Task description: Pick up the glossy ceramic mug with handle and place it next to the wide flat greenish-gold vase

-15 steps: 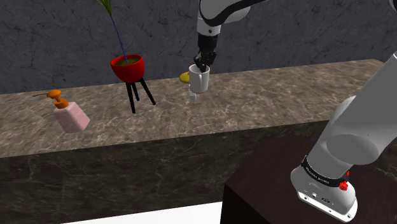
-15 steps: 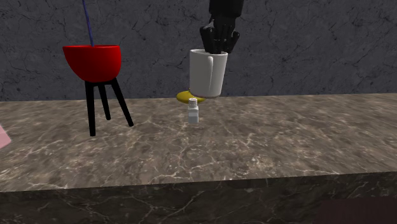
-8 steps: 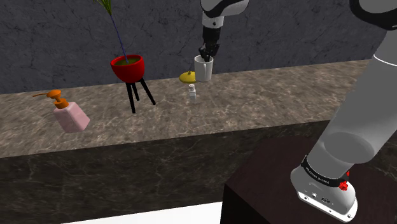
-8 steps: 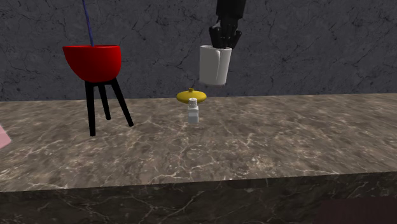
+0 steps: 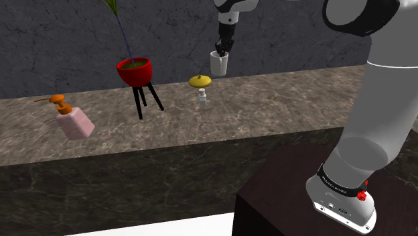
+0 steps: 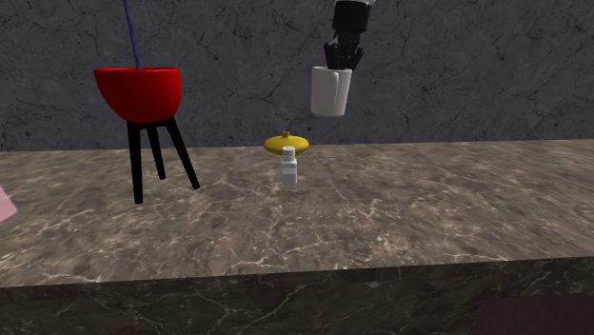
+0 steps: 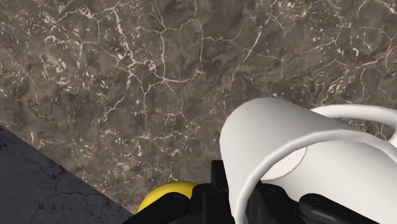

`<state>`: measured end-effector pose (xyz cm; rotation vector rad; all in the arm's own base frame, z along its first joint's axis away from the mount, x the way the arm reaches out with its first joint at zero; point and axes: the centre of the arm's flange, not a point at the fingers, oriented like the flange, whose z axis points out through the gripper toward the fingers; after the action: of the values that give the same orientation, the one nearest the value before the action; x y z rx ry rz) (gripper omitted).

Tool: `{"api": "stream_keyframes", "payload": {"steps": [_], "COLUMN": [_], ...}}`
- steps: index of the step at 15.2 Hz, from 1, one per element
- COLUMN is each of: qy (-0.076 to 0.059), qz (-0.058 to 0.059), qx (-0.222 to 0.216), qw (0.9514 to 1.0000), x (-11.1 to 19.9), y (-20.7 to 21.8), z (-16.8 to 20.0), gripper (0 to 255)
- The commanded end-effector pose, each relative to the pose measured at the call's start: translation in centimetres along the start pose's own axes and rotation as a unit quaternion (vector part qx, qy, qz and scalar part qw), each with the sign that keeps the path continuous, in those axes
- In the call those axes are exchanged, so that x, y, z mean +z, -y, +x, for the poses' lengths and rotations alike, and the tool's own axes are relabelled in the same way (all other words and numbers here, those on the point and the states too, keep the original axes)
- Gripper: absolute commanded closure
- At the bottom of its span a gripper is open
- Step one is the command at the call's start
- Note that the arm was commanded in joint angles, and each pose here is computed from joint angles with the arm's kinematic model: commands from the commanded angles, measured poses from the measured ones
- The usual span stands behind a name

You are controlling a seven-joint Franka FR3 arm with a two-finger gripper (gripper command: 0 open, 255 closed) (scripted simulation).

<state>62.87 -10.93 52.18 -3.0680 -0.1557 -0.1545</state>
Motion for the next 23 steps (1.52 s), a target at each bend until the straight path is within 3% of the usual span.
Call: {"api": "stream_keyframes", "payload": {"steps": [1, 5, 23], "qy": [0.0, 0.0, 0.0], "qz": [0.0, 0.0, 0.0], "qx": [-0.001, -0.001, -0.001], "qw": [1.0, 1.0, 1.0], "x": [0.0, 0.0, 9.4], "y": [-2.5, -7.5, -8.1], "z": [1.3, 3.7, 2.7], "gripper": [255, 255, 255]}}
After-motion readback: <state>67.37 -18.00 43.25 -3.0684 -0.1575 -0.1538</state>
